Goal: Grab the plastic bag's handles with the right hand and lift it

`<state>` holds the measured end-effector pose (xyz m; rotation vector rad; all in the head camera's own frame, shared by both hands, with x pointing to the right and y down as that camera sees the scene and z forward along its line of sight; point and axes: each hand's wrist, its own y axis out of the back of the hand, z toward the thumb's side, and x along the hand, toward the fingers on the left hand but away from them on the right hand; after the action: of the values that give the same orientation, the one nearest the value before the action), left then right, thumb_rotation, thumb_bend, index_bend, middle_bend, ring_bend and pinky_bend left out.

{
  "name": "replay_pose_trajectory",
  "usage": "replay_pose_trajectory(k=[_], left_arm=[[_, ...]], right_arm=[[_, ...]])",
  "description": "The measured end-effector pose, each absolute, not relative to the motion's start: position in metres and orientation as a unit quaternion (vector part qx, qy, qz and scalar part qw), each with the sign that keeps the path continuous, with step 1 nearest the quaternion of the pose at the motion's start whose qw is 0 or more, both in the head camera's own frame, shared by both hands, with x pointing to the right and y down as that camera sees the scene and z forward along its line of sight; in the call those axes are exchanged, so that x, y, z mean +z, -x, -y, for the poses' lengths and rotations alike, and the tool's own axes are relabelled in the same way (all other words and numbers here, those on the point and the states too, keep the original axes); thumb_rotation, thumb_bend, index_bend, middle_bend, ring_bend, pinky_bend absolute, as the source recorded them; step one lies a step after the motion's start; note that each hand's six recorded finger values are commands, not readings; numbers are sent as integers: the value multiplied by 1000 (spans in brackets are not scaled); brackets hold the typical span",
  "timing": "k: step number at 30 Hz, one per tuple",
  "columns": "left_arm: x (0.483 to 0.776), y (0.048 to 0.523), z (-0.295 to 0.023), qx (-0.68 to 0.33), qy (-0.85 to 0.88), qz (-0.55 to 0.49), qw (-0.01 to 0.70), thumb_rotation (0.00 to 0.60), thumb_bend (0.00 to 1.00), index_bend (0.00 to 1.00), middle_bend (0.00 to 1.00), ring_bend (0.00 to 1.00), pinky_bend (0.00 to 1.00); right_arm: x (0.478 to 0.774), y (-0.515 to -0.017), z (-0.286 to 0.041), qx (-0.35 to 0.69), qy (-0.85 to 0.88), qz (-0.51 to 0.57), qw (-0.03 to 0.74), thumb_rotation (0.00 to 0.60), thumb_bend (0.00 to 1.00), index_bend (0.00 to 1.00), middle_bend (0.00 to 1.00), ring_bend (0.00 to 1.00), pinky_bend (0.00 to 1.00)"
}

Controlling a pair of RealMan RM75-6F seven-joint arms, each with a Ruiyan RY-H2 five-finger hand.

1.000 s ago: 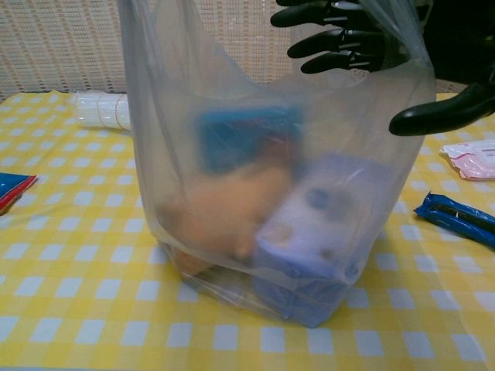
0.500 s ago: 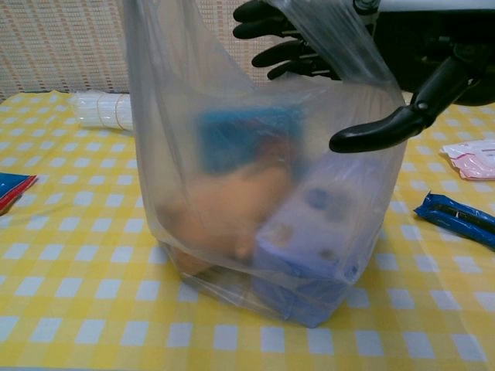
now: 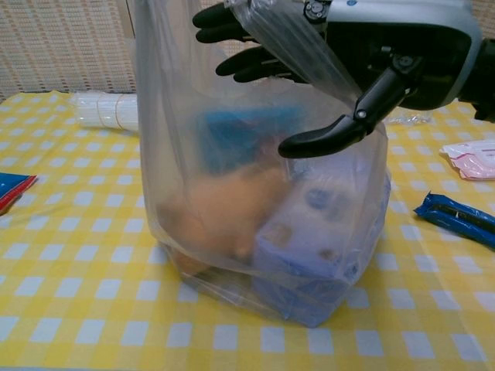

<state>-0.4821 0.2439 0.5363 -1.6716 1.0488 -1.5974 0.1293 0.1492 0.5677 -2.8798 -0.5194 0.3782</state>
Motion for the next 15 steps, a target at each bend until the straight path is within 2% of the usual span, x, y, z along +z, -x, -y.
replay_pose_trajectory(k=[5, 11, 15], left_arm=[[537, 482, -244, -602, 629, -393, 296, 600, 194, 43, 128, 59, 0], [538, 482, -244, -603, 628, -393, 295, 600, 193, 43, 128, 59, 0], [537, 483, -244, -603, 627, -395, 295, 600, 194, 43, 127, 59, 0]], right_arm=[[572, -128, -145, 136, 968, 181, 105, 600, 233, 0, 1, 105, 0], [572, -120, -145, 128, 972, 172, 95, 600, 216, 0, 0, 9, 0], [572, -115, -146, 117, 975, 169, 88, 600, 215, 0, 0, 0, 0]])
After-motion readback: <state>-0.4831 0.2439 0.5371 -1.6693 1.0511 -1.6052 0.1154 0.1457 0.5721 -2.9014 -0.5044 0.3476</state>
